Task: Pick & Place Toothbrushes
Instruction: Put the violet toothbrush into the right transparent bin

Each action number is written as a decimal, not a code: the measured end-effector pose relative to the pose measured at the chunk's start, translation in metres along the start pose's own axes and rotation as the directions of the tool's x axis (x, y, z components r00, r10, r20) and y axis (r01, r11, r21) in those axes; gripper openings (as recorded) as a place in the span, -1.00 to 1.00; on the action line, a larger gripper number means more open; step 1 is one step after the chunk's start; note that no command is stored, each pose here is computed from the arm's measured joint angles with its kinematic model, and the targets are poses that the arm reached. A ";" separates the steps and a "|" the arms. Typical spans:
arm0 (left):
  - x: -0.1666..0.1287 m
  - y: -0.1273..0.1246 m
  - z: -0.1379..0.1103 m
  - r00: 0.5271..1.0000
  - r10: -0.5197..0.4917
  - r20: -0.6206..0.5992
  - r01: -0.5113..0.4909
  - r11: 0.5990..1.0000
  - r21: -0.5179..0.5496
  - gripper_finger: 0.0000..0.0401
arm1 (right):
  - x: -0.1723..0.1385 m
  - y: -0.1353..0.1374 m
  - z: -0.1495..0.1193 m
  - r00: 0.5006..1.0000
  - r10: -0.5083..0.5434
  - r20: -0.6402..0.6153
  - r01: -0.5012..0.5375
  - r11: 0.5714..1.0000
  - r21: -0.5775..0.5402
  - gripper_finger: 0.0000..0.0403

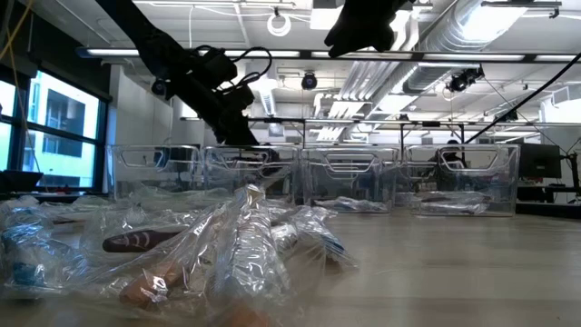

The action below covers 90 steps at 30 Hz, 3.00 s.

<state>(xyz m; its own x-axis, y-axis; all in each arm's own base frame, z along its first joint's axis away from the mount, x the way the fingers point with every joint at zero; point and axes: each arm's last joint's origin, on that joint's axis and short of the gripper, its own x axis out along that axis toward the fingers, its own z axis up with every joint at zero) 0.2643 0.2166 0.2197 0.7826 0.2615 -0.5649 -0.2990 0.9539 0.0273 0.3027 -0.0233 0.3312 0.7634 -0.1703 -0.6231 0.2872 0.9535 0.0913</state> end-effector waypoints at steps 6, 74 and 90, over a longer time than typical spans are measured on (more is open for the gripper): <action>-0.003 0.003 0.018 0.997 0.007 0.083 -0.007 1.000 0.000 -0.18 | 0.000 0.000 0.000 1.000 0.000 -0.001 0.000 1.000 0.000 -0.26; -0.206 -0.138 -0.034 0.677 -0.468 0.568 0.073 0.810 0.581 -0.17 | 0.039 0.077 -0.045 0.968 0.205 0.147 -0.239 0.929 0.281 -0.26; -0.193 -0.142 -0.040 0.729 -0.491 0.476 0.162 0.800 0.577 -0.17 | 0.048 0.118 -0.051 0.926 0.253 0.279 -0.360 0.816 0.453 -0.50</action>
<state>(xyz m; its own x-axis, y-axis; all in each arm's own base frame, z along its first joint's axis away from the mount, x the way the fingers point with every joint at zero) 0.1335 0.0250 0.2923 0.9777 -0.2077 -0.0324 0.2028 0.8909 0.4063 0.3434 0.0941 0.2726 0.9414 0.0141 -0.3370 0.2219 0.7266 0.6503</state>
